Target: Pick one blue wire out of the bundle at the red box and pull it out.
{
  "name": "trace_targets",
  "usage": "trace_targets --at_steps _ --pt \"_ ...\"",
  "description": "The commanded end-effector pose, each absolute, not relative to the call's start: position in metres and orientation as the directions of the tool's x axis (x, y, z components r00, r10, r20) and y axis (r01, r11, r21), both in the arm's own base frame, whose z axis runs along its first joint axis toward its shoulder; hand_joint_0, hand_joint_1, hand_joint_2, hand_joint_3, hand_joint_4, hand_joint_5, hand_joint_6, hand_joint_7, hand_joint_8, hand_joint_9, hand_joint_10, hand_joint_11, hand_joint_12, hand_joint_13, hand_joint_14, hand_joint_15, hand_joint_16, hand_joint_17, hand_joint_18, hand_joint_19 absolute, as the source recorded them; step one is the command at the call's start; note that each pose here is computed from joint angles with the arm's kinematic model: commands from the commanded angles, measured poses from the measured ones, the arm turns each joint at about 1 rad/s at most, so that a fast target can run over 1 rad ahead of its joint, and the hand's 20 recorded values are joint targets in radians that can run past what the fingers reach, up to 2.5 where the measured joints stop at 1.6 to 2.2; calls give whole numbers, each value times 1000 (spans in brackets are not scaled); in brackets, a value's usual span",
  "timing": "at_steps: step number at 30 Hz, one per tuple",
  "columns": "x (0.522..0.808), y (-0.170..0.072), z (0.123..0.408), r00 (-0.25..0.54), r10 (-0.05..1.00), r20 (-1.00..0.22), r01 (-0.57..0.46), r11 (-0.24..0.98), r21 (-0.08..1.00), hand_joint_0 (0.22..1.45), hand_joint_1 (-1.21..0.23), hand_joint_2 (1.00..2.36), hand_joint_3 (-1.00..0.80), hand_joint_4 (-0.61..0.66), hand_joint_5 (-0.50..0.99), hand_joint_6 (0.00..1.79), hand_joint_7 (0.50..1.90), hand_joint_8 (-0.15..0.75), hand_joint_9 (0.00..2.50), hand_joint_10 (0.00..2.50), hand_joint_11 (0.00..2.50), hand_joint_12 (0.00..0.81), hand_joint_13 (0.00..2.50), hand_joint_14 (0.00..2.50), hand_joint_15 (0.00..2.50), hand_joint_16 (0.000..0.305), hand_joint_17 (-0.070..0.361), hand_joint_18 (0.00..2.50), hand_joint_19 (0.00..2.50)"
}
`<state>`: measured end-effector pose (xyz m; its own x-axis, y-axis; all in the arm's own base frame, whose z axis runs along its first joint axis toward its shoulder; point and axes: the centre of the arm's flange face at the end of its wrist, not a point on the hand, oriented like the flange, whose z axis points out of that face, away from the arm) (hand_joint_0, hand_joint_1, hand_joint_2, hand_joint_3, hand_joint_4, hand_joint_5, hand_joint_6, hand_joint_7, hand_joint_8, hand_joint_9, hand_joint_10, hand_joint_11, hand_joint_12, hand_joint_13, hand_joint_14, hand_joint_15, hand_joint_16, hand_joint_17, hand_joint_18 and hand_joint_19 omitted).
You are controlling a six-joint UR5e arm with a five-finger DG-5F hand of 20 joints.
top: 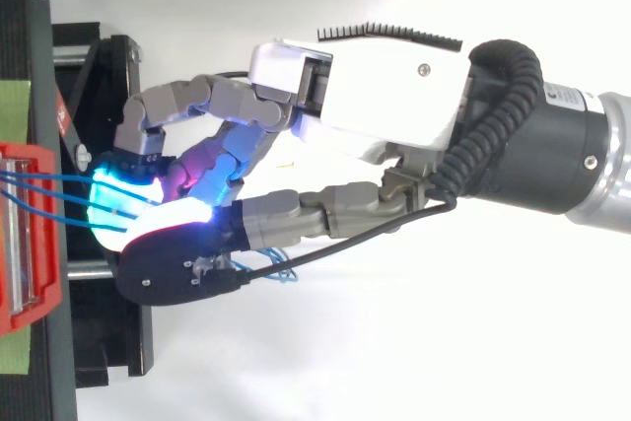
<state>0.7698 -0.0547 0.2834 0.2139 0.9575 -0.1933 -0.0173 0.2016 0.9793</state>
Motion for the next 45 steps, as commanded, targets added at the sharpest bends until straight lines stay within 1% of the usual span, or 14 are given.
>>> trace_targets --at_steps 1,4,6,7,9,12,15,17,23,30,34,40,43,45 --pt "770 -55 283 213 958 -193 -17 201 979 591 -640 1009 -155 283 -57 548 1215 317 1163 21 540 406 769 17 381 67 150 682 628" --pt "770 -54 284 214 958 -192 -18 201 979 598 -638 1007 -99 288 -75 622 1072 320 1163 21 568 414 775 16 389 68 152 698 630" --pt "770 -56 284 215 957 -194 -18 202 979 600 -632 1005 -75 295 -80 642 1032 321 1164 21 589 419 778 15 387 68 154 707 616" --pt "770 -54 284 214 957 -194 -18 202 979 601 -632 1004 -63 306 -84 668 965 326 1161 20 589 418 779 15 382 69 154 701 625" --pt "770 -55 283 214 957 -194 -16 202 979 605 -633 1003 -59 307 -86 676 952 332 1160 21 594 421 781 15 388 70 157 717 615" --pt "770 -55 283 214 957 -194 -16 202 979 609 -648 1004 -63 343 -100 712 872 331 1143 21 602 421 784 18 395 70 157 718 609" --pt "770 -55 283 214 957 -194 -16 202 979 610 -718 1008 -51 343 -111 730 848 323 1120 22 621 413 774 16 398 67 151 707 616" --pt "770 -54 284 214 957 -194 -18 202 979 631 -791 1012 -40 341 -130 788 759 314 1106 24 645 394 771 17 416 64 144 690 628" --pt "770 -54 284 214 957 -194 -18 202 979 655 -834 1019 -76 319 -141 803 702 281 1056 23 689 363 733 18 426 57 129 637 634" --pt "770 -54 284 215 958 -192 -24 201 979 655 -835 1020 -72 316 -151 825 638 271 1002 25 702 360 710 18 421 56 126 624 629" --pt "770 -54 284 215 958 -191 -25 201 979 663 -889 1019 -169 281 -174 872 645 265 948 26 736 354 687 18 423 55 125 597 626" --pt "770 -54 284 215 958 -191 -25 201 979 679 -924 1019 -224 296 -175 884 605 267 941 25 746 355 682 18 421 55 124 602 618" --pt "770 -54 284 215 958 -191 -25 201 979 653 -924 1017 -270 297 -171 884 611 264 960 26 741 352 683 20 424 55 124 600 634" --pt "771 -54 283 215 958 -192 -24 201 979 632 -913 1012 -343 264 -153 857 687 262 977 25 664 347 689 18 423 55 123 599 635"
